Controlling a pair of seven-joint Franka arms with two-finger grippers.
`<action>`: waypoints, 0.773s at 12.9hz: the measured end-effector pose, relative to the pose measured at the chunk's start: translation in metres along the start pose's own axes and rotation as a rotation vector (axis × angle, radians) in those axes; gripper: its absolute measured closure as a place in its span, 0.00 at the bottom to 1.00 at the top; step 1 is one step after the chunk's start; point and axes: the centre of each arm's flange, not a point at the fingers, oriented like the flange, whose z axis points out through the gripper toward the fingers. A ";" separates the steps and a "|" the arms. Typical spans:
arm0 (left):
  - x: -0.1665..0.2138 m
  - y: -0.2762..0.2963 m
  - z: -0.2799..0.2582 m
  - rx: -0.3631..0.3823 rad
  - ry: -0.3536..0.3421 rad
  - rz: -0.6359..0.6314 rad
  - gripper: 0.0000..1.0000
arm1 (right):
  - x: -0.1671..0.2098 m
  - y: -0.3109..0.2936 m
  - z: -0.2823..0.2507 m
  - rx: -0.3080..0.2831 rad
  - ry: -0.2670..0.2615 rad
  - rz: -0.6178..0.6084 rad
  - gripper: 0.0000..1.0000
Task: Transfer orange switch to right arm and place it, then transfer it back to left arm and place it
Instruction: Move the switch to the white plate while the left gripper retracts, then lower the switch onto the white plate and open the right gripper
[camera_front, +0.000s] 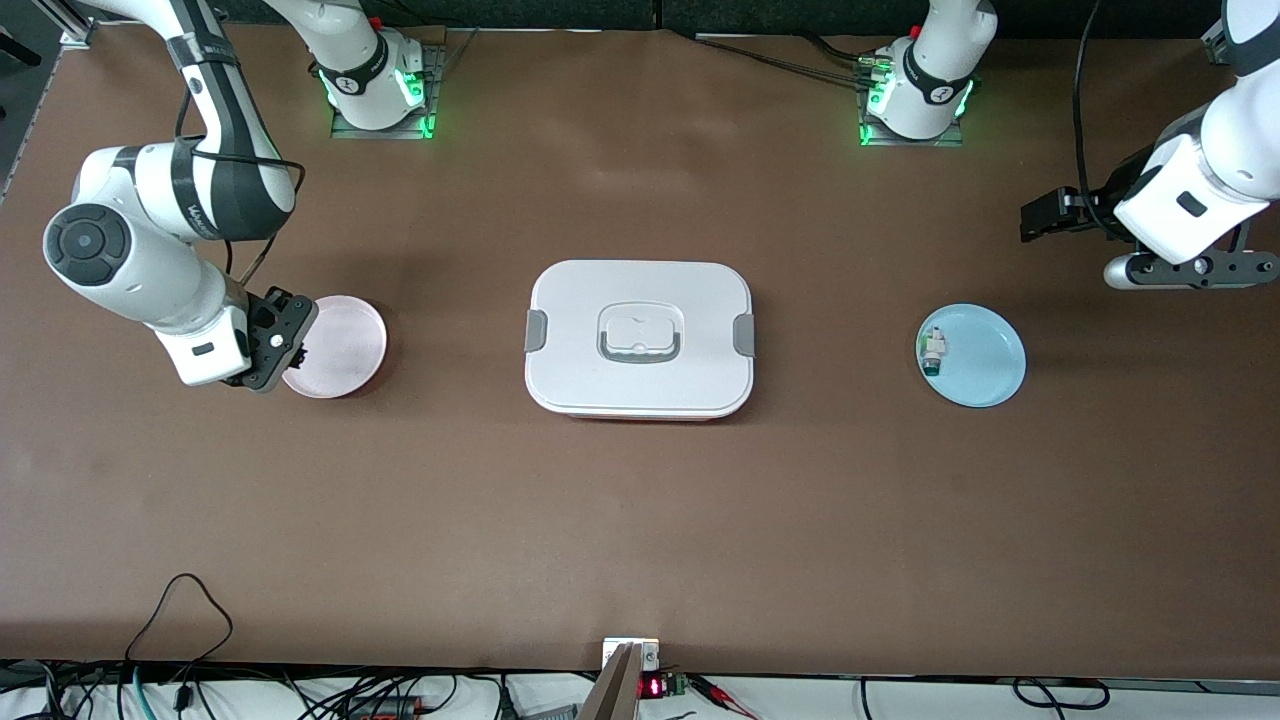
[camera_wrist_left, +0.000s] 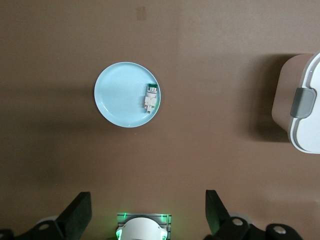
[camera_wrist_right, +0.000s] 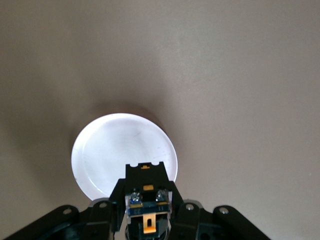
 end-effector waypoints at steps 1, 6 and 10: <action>-0.001 0.001 -0.001 0.000 0.002 0.001 0.00 | 0.001 0.001 0.006 0.000 -0.003 -0.054 0.63; -0.001 -0.004 -0.002 0.007 0.005 -0.006 0.00 | 0.001 -0.009 0.053 0.042 -0.037 -0.256 0.63; -0.011 0.008 -0.006 0.025 -0.004 0.005 0.00 | -0.006 -0.035 0.096 0.073 -0.037 -0.276 0.63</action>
